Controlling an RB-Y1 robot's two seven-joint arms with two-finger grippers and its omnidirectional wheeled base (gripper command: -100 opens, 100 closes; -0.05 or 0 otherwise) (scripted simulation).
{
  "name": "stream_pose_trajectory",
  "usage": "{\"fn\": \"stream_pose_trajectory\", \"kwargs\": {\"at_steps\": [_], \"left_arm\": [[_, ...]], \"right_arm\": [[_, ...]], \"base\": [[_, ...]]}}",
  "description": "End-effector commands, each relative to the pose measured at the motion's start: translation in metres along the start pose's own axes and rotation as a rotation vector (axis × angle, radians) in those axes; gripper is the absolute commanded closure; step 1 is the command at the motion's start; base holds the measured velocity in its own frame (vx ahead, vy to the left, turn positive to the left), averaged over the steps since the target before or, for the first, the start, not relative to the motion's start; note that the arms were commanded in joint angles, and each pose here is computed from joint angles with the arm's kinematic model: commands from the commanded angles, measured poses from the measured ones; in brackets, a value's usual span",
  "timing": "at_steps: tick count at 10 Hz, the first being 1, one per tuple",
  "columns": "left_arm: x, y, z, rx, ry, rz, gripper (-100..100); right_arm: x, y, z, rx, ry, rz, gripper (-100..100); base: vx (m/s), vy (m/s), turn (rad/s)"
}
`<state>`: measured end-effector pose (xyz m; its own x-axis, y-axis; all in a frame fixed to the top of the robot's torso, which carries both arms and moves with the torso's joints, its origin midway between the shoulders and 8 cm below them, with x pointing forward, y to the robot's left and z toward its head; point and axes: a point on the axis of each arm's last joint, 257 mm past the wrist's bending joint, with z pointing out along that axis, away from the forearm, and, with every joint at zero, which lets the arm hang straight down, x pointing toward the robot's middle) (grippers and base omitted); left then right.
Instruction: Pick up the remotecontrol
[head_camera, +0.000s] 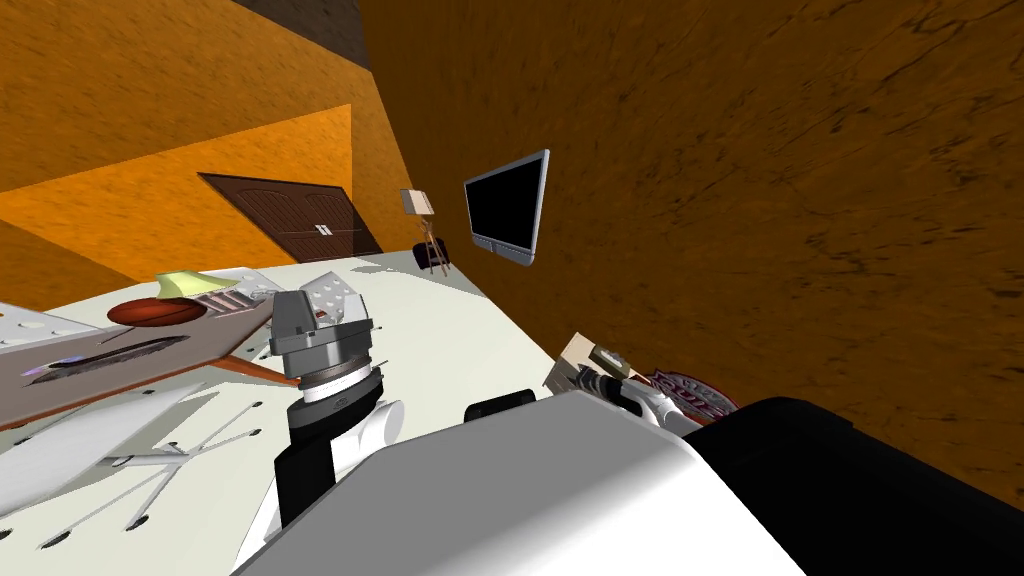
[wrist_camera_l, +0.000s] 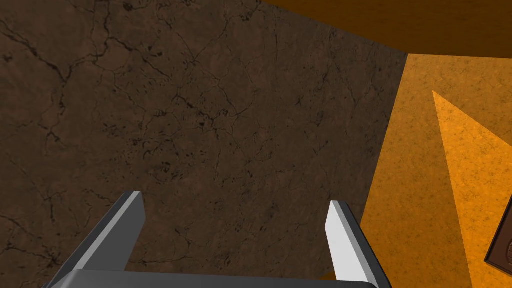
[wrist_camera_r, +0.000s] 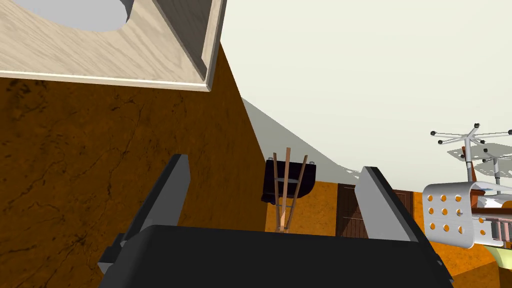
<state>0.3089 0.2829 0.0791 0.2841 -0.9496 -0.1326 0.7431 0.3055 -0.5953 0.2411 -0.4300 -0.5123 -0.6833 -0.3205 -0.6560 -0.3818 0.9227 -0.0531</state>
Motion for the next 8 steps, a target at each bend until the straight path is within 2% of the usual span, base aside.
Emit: {"fn": "stream_pose_trajectory", "kwargs": {"at_steps": [1,2,6,7,8], "left_arm": [[0.000,0.000,0.000,0.000,0.000,0.000,0],[0.000,0.000,0.000,0.000,0.000,0.000,0],[0.000,0.000,0.000,0.000,0.000,0.000,0],[0.000,0.000,0.000,0.000,0.000,0.000,0],[0.000,0.000,0.000,0.000,0.000,0.000,0]], "right_arm": [[0.020,-0.003,-0.003,0.008,0.044,-0.001,-100],[0.020,-0.003,-0.003,0.008,0.044,-0.001,-100],[0.103,-0.022,-0.038,0.019,0.237,-0.024,-100],[0.104,-0.021,-0.038,0.016,0.240,-0.025,-100],[0.119,-0.023,-0.046,0.014,0.276,-0.032,-100]], "base": [[0.037,-0.040,0.073],[0.010,-0.014,-0.022],[0.047,-0.039,0.148],[0.042,-0.059,0.054],[0.025,-0.038,0.075]]}}
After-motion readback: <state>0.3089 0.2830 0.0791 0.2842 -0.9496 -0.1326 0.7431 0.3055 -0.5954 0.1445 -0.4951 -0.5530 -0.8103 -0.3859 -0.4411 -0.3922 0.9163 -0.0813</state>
